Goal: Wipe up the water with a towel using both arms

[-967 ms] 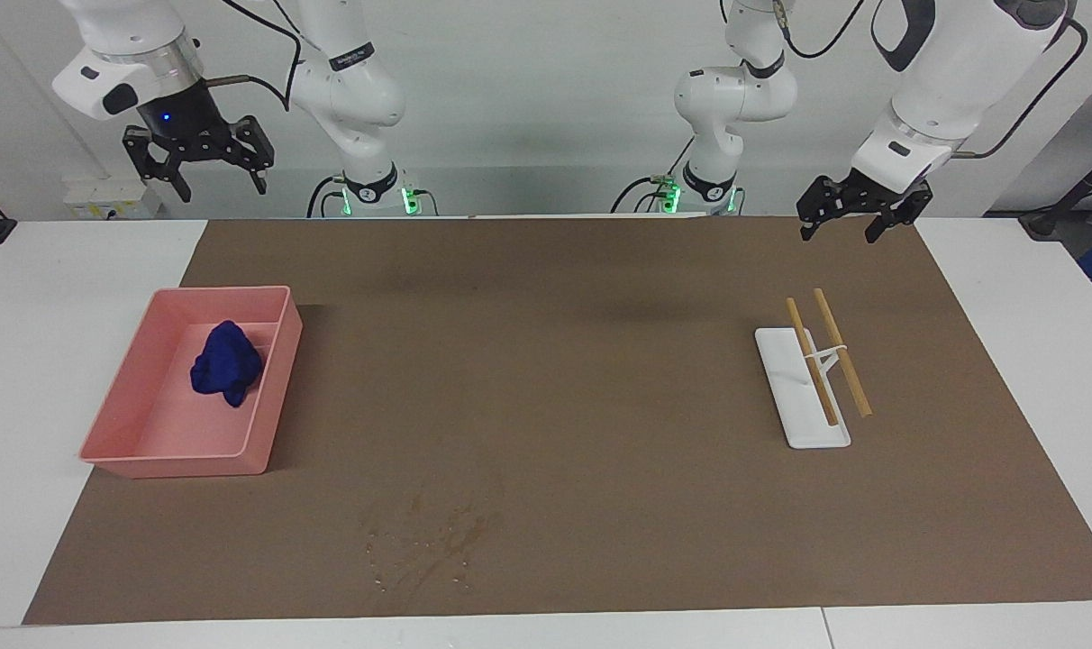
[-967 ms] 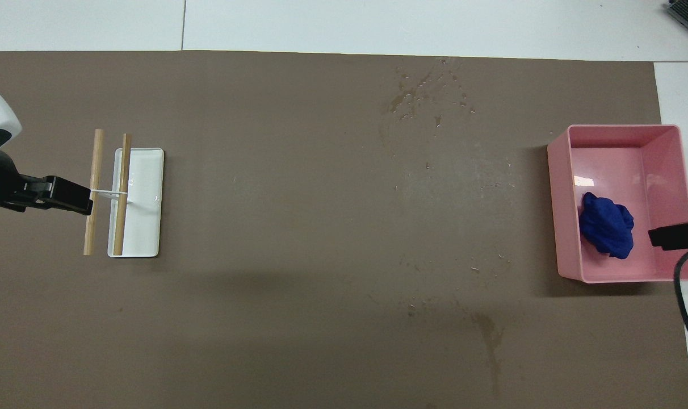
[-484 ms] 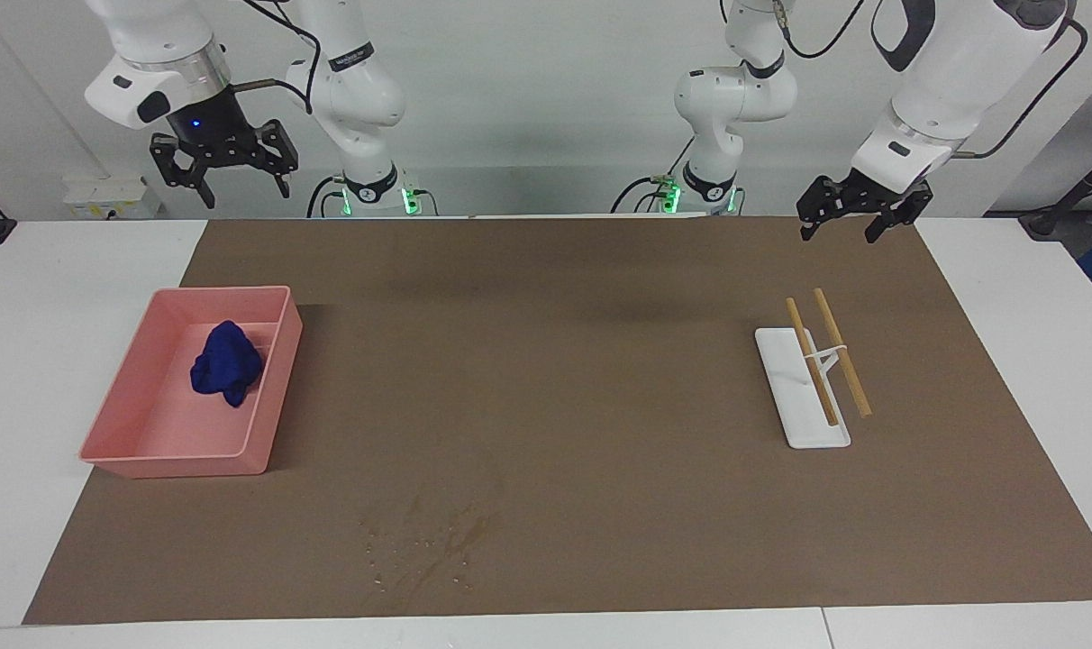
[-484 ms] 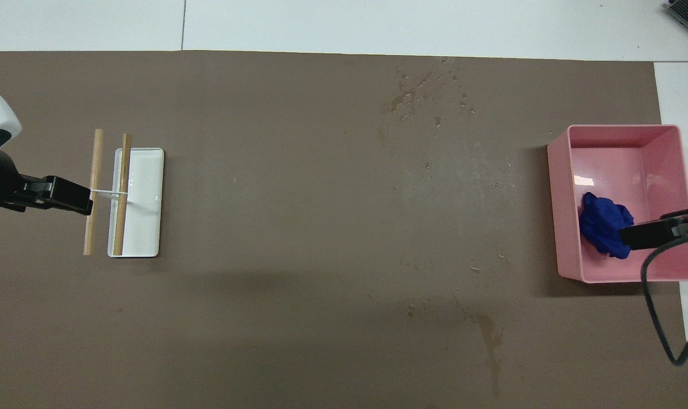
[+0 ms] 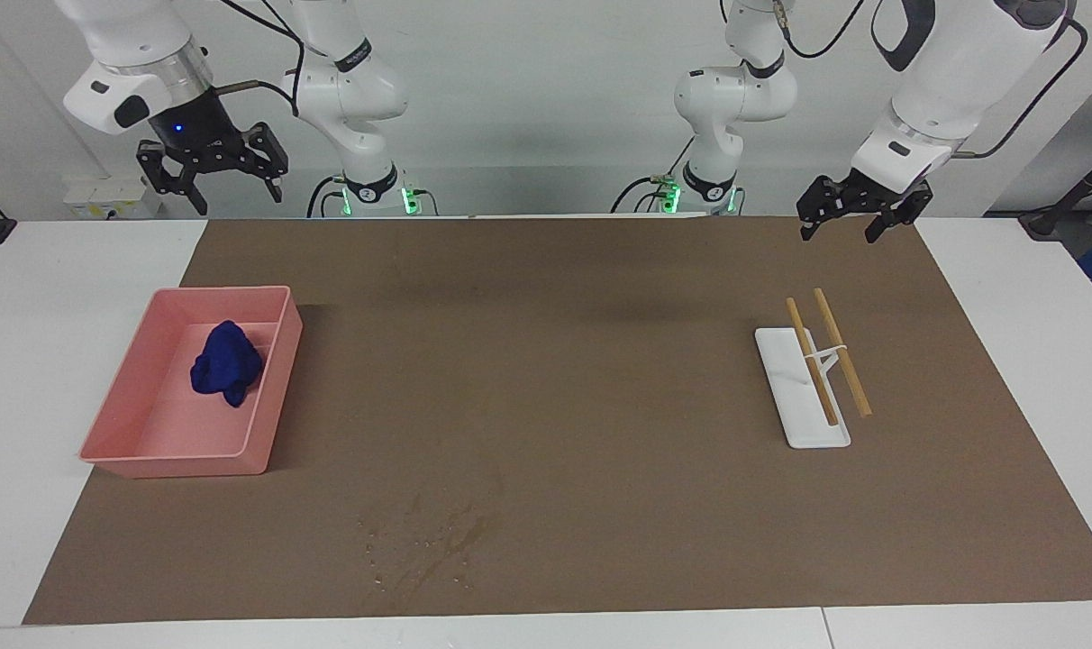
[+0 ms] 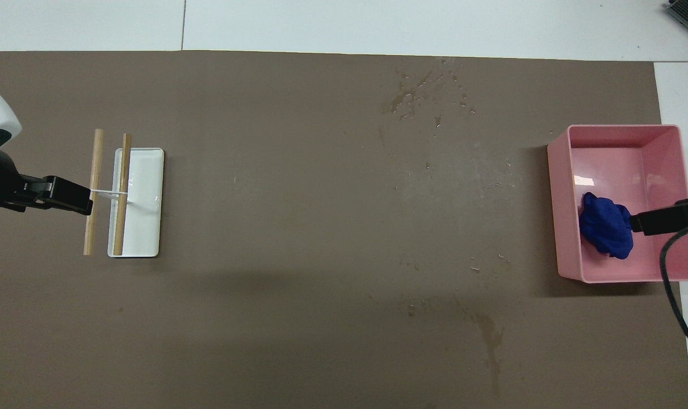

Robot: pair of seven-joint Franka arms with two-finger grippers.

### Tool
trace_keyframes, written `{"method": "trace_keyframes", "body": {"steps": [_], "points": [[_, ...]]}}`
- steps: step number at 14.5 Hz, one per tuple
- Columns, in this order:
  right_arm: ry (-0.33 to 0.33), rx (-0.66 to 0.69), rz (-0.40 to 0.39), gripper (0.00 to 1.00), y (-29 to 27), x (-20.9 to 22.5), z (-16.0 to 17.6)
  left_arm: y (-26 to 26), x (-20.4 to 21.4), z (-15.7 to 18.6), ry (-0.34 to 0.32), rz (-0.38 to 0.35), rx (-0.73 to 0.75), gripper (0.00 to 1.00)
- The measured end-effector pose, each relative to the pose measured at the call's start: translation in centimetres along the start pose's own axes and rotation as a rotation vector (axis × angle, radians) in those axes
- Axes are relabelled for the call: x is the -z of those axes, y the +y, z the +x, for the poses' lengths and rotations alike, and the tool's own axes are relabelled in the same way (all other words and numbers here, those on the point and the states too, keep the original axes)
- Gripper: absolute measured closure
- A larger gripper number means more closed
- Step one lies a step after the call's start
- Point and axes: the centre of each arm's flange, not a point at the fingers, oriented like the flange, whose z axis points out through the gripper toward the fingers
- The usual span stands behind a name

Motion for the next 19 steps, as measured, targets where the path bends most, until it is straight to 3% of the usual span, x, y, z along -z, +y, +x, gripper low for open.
{"method": "trace_keyframes", "body": {"steps": [6, 12, 19], "points": [[-0.033, -0.003, -0.01, 0.0, -3.0, -0.7, 4.4, 0.0, 0.0, 0.0, 0.0, 0.0, 0.0, 0.0], [-0.048, 0.019, -0.008, 0.0, -5.8, -1.1, 4.7, 0.0, 0.0, 0.0, 0.0, 0.0, 0.0, 0.0], [-0.052, -0.009, -0.009, 0.0, -5.1, -1.2, 4.6, 0.0, 0.0, 0.0, 0.0, 0.0, 0.0, 0.0]]}}
